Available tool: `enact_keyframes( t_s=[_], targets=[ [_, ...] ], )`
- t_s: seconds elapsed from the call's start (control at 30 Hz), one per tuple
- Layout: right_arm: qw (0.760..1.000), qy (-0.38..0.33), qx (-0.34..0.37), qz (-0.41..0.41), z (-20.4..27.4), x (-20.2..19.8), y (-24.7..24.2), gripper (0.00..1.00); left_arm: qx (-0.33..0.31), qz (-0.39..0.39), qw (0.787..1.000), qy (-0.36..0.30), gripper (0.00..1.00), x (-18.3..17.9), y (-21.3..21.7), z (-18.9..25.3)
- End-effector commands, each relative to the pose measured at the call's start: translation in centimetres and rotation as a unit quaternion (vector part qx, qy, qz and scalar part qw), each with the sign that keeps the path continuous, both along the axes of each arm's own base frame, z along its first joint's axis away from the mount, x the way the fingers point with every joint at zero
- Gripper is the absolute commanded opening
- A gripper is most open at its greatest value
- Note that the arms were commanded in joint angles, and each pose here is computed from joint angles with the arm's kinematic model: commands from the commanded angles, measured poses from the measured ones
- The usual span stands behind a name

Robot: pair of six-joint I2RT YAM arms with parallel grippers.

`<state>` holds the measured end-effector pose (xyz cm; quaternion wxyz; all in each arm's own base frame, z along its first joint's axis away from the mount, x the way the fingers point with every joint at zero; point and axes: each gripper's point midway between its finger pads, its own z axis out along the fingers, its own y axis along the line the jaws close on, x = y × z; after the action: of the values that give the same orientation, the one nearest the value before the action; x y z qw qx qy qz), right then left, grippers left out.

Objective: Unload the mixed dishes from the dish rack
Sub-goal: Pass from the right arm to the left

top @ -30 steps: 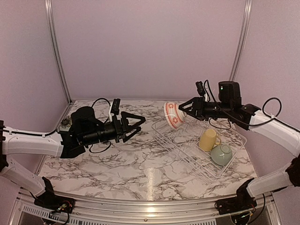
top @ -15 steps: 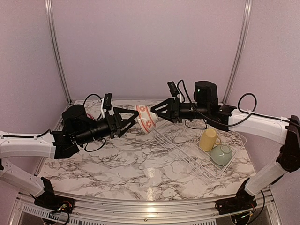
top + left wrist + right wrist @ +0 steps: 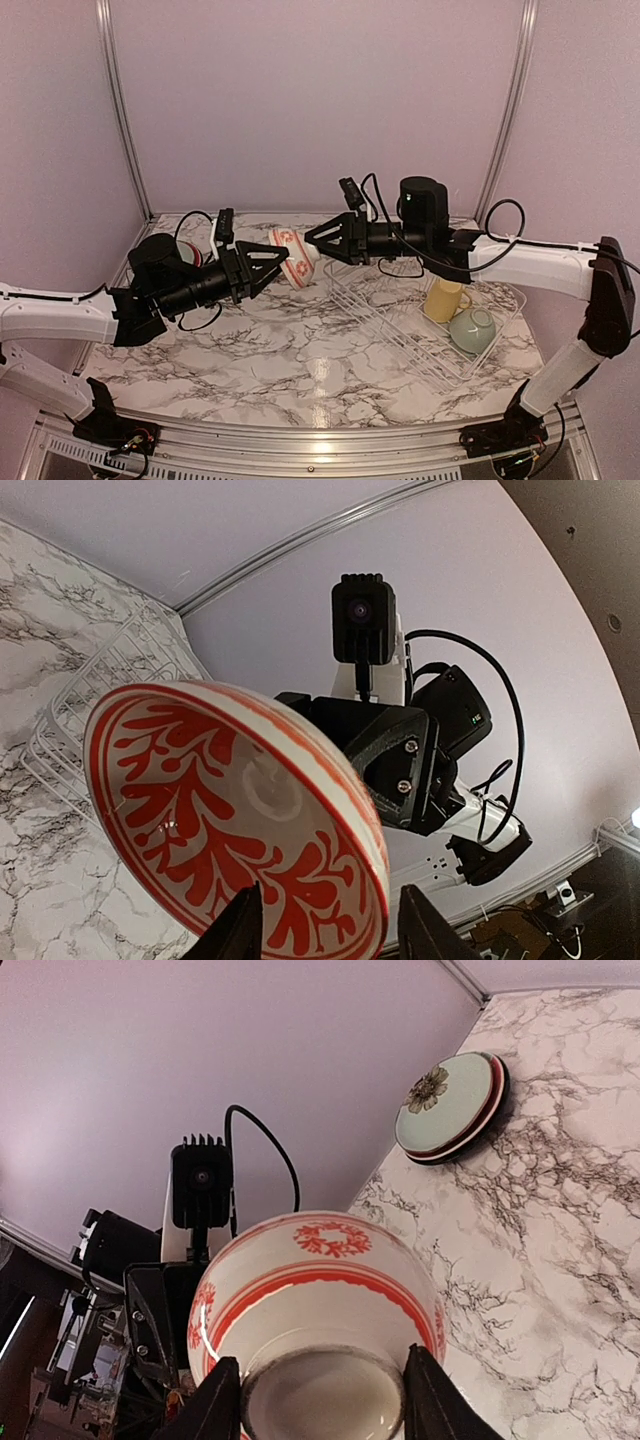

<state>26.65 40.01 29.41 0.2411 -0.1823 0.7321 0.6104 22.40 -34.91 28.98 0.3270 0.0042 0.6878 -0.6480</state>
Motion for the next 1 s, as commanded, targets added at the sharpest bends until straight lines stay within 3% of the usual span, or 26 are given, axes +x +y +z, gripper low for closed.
enact_keyframes(
  t_s=[0.0,0.53,0.77,0.97],
  targets=[
    [0.997,-0.043,0.060,0.032,4.3,-1.1,1.0,0.00,-0.030,-0.003,1.000,-0.007,0.45,-0.1,0.1,1.0],
    [0.996,-0.035,0.058,0.055,2.6,-2.2,2.0,0.00,-0.045,0.017,0.999,0.007,0.00,-0.3,1.6,1.2],
    [0.996,-0.035,0.059,0.053,2.5,-1.9,2.2,0.20,-0.050,0.033,0.998,0.007,0.00,-0.6,2.9,1.5],
    [0.997,-0.035,0.049,0.052,1.6,-1.6,2.5,0.53,-0.031,0.054,0.998,0.013,0.00,-0.7,4.1,0.9]
  ],
)
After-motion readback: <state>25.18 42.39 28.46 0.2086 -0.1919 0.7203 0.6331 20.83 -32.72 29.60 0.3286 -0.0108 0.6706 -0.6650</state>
